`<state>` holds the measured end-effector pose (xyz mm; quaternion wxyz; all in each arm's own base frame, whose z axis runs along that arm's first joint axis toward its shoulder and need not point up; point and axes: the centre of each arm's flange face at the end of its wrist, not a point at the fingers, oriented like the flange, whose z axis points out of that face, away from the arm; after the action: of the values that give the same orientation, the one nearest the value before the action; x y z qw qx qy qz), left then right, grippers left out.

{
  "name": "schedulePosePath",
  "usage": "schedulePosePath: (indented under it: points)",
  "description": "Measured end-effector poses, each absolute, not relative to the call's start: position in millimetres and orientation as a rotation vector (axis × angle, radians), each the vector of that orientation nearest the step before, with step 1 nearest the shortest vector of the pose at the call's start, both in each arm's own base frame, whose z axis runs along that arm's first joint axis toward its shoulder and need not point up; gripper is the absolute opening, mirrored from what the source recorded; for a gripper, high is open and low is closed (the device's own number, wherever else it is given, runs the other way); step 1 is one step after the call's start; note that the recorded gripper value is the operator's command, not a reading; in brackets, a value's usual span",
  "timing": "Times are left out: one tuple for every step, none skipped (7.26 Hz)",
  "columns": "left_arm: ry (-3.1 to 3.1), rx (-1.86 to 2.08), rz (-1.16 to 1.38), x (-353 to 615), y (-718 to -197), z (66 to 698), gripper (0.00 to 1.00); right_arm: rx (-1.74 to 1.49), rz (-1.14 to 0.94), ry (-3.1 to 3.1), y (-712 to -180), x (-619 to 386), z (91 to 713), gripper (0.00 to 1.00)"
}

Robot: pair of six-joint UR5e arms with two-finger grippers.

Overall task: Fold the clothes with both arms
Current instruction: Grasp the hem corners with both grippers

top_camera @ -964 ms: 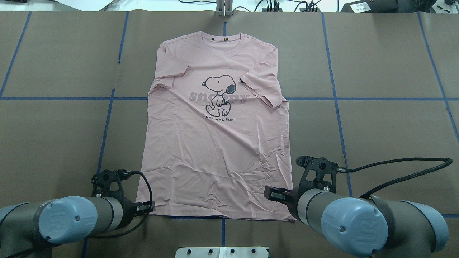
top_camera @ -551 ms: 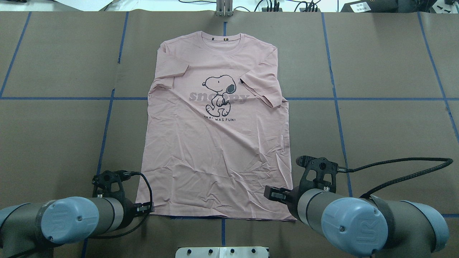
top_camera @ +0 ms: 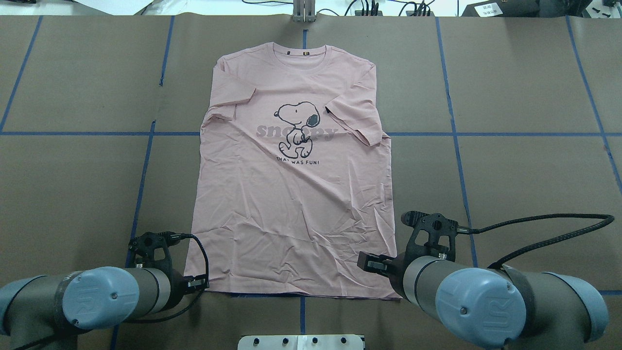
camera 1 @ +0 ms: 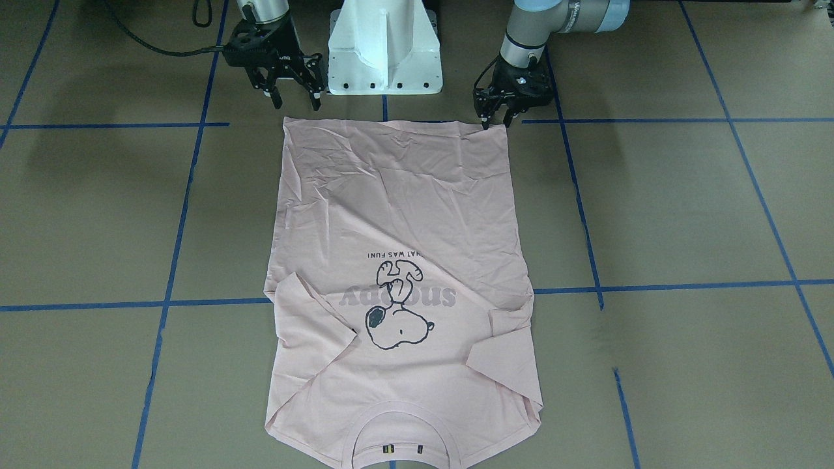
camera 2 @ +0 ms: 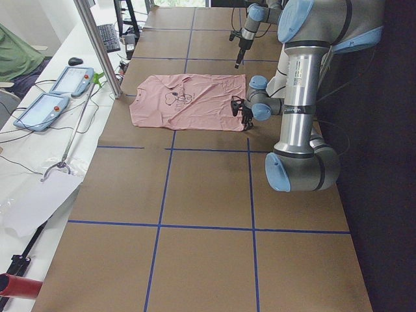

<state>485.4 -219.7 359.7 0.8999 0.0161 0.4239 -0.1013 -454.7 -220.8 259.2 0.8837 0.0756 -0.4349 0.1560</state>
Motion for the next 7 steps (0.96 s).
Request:
schedulePosePath:
  points:
    - [0.875, 0.034, -0.210, 486, -220, 361, 0.49, 0.158, 0.324, -0.905, -221, -455, 259, 0.83]
    - [0.873, 0.035, -0.210, 486, -221, 362, 0.33, 0.157, 0.325, -0.904, -221, -455, 260, 0.83]
    - [0.871, 0.034, -0.210, 486, -221, 362, 0.02, 0.157, 0.325, -0.903, -221, -455, 260, 0.83]
    - [0.870, 0.034, -0.210, 487, -221, 363, 0.00, 0.157, 0.325, -0.902, -221, -455, 260, 0.79]
    - [0.871, 0.035, -0.211, 486, -221, 363, 0.00, 0.158, 0.325, -0.900, -220, -456, 261, 0.62]
    - [0.875, 0.036, -0.213, 485, -222, 361, 0.00, 0.163, 0.335, -0.892, -217, -461, 264, 0.54]
    - [0.880, 0.036, -0.214, 484, -223, 358, 0.00, 0.170, 0.357, -0.876, -212, -469, 272, 0.54]
